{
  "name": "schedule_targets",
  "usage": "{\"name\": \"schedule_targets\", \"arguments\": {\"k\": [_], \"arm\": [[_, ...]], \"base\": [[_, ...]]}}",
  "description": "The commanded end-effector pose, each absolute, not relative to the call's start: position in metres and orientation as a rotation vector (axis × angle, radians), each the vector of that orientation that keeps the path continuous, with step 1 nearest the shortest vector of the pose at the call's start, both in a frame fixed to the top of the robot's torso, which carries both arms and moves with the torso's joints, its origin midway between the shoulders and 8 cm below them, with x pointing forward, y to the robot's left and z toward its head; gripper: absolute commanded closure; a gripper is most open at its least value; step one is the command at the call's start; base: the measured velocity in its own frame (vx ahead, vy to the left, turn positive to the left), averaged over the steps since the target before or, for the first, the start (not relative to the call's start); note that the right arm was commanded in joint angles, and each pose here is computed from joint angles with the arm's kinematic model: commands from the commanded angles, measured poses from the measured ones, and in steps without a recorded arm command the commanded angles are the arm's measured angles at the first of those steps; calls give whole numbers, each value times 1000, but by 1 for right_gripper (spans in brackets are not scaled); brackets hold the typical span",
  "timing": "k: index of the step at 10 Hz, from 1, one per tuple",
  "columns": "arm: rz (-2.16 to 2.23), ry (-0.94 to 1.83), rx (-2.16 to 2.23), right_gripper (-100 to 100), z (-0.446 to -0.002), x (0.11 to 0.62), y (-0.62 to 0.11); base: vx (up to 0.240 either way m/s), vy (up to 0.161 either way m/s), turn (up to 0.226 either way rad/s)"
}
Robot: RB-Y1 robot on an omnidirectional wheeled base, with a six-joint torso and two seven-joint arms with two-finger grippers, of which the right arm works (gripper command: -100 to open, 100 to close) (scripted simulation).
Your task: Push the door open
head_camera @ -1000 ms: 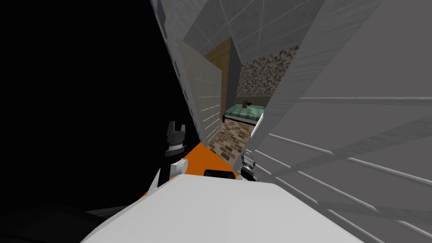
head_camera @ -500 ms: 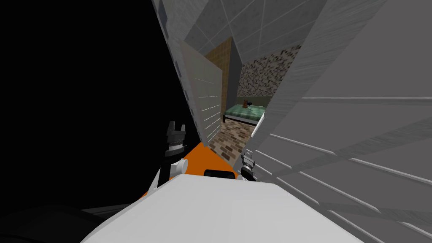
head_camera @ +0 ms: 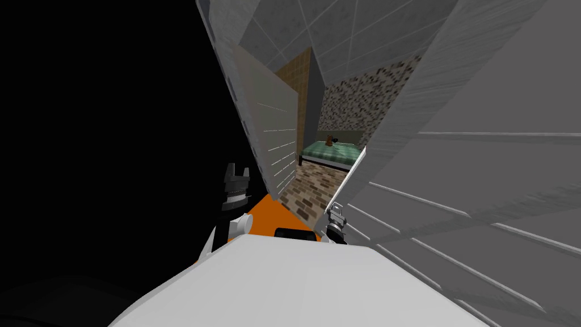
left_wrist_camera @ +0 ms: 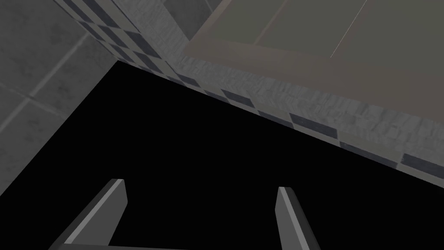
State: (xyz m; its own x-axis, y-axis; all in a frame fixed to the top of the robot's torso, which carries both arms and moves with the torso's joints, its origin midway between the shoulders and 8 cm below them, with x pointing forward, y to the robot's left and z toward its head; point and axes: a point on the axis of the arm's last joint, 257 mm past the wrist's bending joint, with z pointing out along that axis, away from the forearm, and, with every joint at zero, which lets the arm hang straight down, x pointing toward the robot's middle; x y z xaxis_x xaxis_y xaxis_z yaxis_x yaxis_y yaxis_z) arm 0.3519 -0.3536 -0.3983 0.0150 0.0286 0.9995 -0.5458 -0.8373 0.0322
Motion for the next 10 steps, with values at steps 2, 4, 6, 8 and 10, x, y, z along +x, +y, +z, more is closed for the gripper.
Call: {"name": "schedule_targets", "arguments": {"k": [2,4,6,8,10], "arm": [[1859,-548,1836,100,-392,347,-376],[1839,-569,1812,100,-391,343,-389],[1828,-581,1800,100,-390,340,-396],[1806,-609,1776,100,-389,335,-410],[1784,-640,1753,100,-389,329,-422]], "base": [[170,-64,-36],[185,-38,-35],[181,-64,-46],[169,-46,-48],[177,-48,-50]]}}
